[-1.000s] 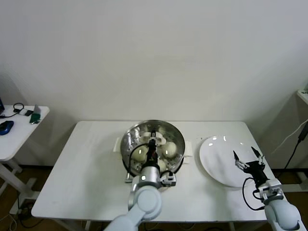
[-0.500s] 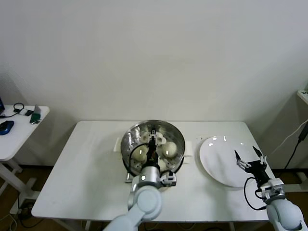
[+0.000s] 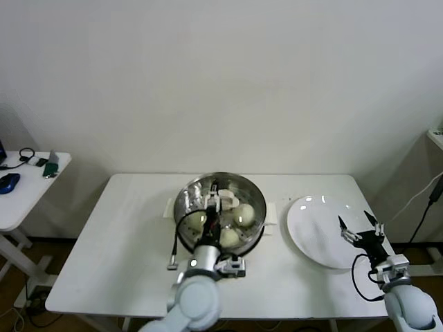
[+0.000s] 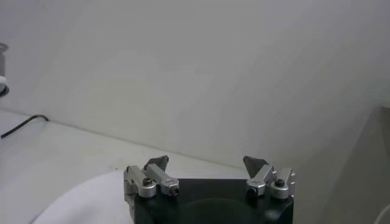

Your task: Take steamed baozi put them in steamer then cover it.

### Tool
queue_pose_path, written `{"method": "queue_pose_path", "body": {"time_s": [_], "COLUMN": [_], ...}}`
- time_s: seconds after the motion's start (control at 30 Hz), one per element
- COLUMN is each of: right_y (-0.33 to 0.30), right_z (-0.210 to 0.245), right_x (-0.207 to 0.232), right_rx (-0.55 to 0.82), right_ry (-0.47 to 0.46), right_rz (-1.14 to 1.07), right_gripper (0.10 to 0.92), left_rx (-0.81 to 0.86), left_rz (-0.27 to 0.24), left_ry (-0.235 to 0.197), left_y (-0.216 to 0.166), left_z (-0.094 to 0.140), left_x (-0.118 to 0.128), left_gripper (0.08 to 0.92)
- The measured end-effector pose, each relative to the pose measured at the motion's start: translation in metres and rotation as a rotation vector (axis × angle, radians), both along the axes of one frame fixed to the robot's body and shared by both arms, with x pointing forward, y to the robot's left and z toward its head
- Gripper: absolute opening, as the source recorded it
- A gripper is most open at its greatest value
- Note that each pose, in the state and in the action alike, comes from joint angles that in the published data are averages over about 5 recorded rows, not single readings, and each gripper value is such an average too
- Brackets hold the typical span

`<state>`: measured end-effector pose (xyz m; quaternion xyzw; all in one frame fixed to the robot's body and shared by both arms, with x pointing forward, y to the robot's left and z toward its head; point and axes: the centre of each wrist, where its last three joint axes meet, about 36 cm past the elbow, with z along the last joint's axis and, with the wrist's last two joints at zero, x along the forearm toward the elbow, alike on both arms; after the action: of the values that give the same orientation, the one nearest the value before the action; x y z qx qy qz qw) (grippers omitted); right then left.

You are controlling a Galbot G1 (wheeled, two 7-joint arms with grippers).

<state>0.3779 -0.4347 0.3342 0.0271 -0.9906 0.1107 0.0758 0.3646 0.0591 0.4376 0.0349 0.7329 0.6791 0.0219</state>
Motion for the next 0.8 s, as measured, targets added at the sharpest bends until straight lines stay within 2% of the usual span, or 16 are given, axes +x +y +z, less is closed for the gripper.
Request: {"method": "queue_pose_path", "body": {"time_s": [0.23,0.37,0.5,0.6,0.73,0.8], "right_y": [0.000,0.000,-0.001,0.000,0.003,0.005], "right_z": [0.001,0.003,0.004,0.005,0.006,0.006], "right_x": [0.003,0.003,0.003,0.003,0.002,0.001], "right_rx": [-0.002,-0.004,-0.008,-0.009,-0.003,0.000], "right_ry": [0.001,0.000,0.000,-0.001,-0.005,-0.008], "right_rz": [0.006,0.012,0.021,0.027,0.036,0.041], "right_gripper": [0.823,0.823,0.823,0.823,0.823,0.823], "left_rx": [-0.052,-0.092,-0.155,-0.231,-0.345,-0.411], "left_rz": [-0.015,0.002,0.059,0.123,0.222,0.253], "left_ry": [-0.004,-0.016,-0.044,-0.055,-0.030,-0.012], "left_y": [0.022,0.042,0.069,0.091,0.124,0.141], "left_z": [0.016,0.020,0.022,0.024,0.024,0.021], "left_x": [-0.018,-0.025,-0.025,-0.024,-0.022,-0.022], "left_gripper": [0.822,0.823,0.823,0.823,0.823,0.823]}}
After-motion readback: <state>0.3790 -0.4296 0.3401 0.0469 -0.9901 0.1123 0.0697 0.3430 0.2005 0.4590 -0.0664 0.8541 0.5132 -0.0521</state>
